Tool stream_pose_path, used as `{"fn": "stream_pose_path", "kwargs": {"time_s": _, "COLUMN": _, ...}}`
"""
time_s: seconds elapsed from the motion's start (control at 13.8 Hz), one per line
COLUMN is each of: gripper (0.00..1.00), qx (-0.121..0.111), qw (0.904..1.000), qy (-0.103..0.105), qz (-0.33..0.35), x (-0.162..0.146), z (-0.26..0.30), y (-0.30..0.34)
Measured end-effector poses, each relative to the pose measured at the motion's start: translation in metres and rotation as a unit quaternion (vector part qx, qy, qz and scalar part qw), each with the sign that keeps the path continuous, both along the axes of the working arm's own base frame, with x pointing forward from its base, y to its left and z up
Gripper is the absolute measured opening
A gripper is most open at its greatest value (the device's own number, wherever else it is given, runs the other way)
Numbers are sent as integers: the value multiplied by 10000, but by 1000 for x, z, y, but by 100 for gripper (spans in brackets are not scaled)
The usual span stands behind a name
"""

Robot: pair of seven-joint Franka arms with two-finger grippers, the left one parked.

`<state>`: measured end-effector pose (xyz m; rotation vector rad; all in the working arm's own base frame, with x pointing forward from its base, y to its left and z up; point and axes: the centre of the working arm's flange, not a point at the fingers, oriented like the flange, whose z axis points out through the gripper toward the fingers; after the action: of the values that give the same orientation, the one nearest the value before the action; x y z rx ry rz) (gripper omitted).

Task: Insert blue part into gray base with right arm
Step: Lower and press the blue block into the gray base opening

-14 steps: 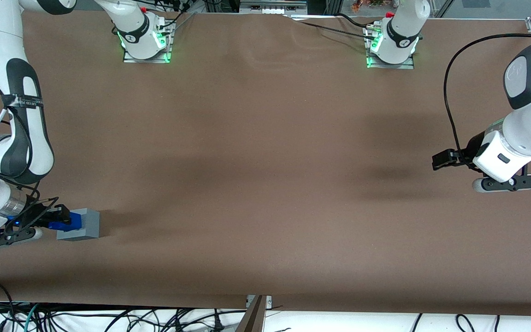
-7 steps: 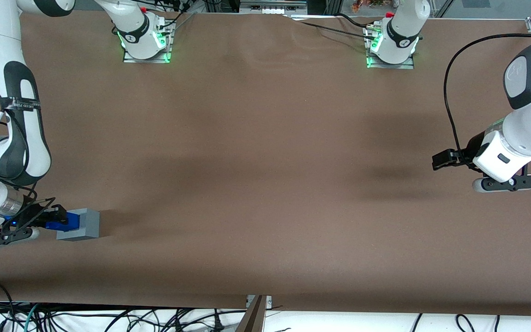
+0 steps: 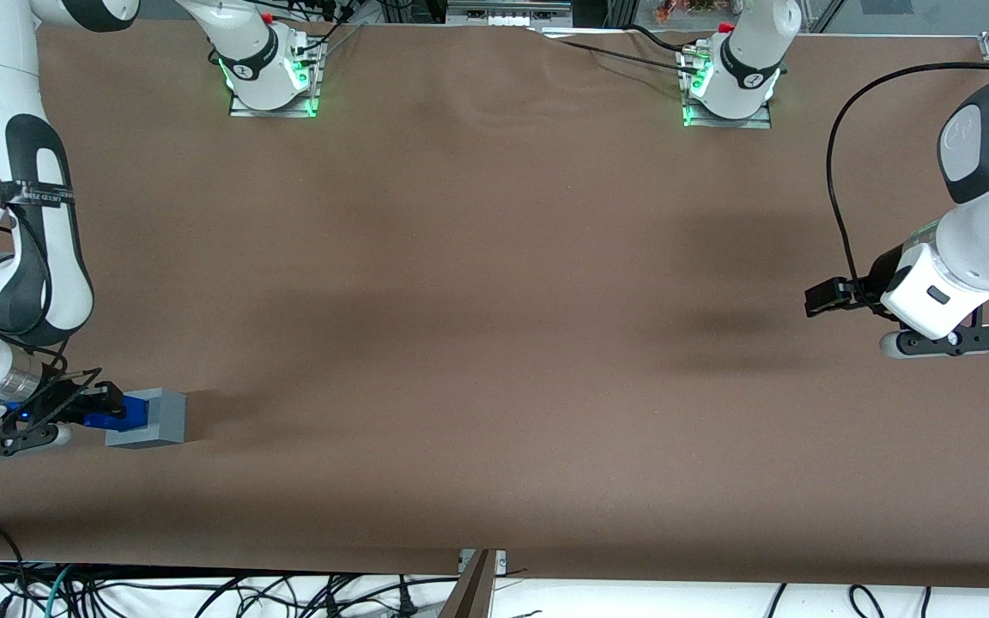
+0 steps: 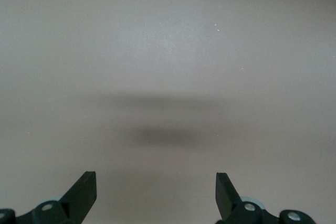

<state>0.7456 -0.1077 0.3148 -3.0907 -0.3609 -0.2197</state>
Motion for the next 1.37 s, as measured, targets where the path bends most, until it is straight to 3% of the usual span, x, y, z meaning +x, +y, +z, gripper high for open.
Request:
{"fn": "stream_pose_path", "kwargs": {"time_s": 0.72, "gripper": 50, "qx": 62, "qw": 9997, "qy": -2, "qz": -257, "x": 0, "z": 0, "y": -1}}
{"fn": "stream_pose_path", "kwargs": {"time_s": 0.87, "gripper": 50, "qx": 143, "qw": 9991, "qy": 119, "qz": -382, "x": -1, "z": -12, "y": 4}}
{"fn": "stream_pose_path", "kwargs": {"time_s": 1.37, "gripper": 50, "qx": 154, "qw": 9990, "qy": 118, "qz": -411, "x": 0, "z": -14, "y": 6}}
